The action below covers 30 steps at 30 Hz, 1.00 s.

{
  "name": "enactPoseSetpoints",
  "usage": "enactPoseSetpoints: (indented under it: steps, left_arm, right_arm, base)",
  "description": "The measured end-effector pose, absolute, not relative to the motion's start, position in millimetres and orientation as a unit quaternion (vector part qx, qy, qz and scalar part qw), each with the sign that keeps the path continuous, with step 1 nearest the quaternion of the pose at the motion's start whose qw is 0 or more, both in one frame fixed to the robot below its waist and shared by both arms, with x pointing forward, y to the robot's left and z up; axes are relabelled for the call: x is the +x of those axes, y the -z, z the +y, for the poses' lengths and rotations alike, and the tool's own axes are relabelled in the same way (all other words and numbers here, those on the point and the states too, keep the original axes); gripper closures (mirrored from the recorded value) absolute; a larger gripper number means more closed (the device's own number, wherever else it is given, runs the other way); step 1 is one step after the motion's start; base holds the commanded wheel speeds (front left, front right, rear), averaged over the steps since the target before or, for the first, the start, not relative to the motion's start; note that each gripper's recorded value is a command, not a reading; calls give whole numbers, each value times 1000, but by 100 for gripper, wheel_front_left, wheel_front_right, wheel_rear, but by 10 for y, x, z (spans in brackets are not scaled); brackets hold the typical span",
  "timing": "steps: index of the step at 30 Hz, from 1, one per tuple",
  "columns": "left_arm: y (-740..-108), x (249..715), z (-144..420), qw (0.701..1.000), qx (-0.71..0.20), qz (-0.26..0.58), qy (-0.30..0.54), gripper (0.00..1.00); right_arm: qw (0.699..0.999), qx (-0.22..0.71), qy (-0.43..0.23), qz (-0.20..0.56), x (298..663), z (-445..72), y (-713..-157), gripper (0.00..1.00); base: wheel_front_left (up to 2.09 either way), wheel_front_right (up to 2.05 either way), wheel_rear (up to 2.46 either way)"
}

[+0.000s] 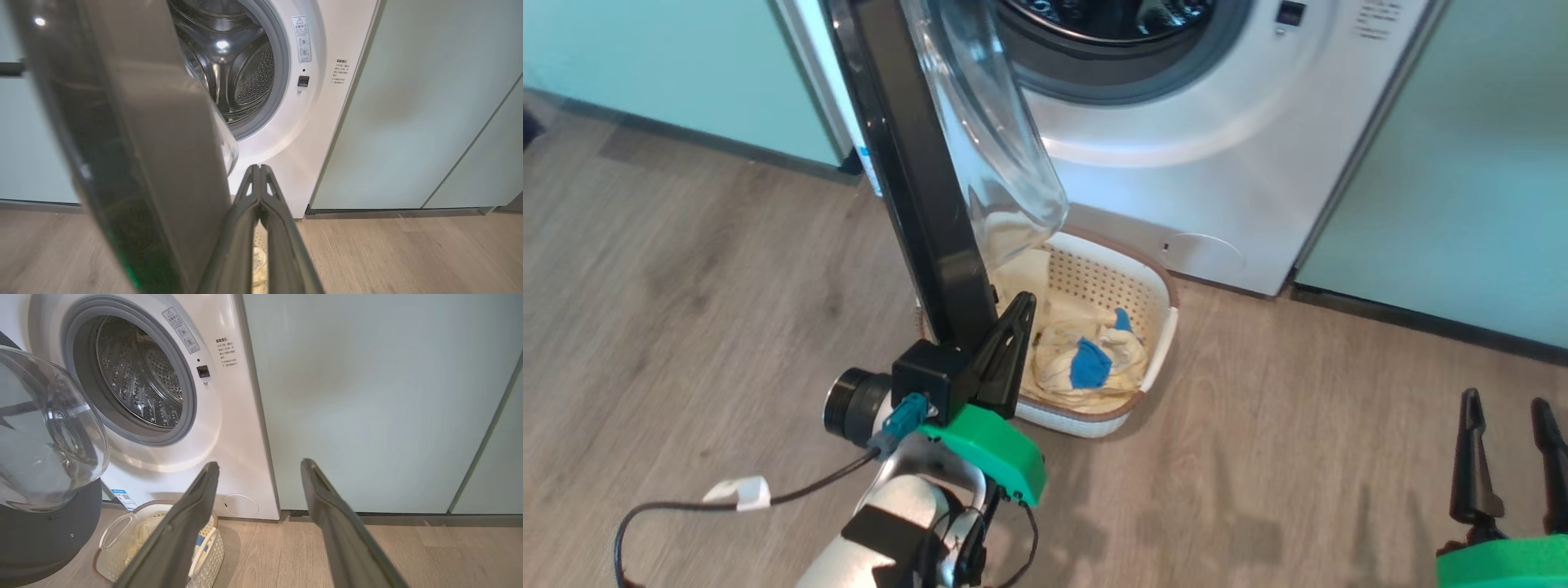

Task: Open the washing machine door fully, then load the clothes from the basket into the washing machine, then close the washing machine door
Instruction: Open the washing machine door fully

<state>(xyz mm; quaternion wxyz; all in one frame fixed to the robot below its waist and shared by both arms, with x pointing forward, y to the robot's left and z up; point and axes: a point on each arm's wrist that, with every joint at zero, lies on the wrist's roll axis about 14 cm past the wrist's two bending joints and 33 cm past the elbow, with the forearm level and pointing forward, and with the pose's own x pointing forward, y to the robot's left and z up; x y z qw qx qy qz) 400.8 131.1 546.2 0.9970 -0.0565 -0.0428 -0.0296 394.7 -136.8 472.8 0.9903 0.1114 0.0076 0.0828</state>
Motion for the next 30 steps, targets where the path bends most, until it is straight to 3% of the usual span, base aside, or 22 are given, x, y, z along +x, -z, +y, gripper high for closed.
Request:
enactPoseSetpoints:
  steps: [30]
  left_arm:
    - [-5360,3424,2369,987,-37,-28,-152,100]
  right_arm:
    - [977,121,-175,20,4135,-697,-4682,0]
  base:
    - [0,0,0]
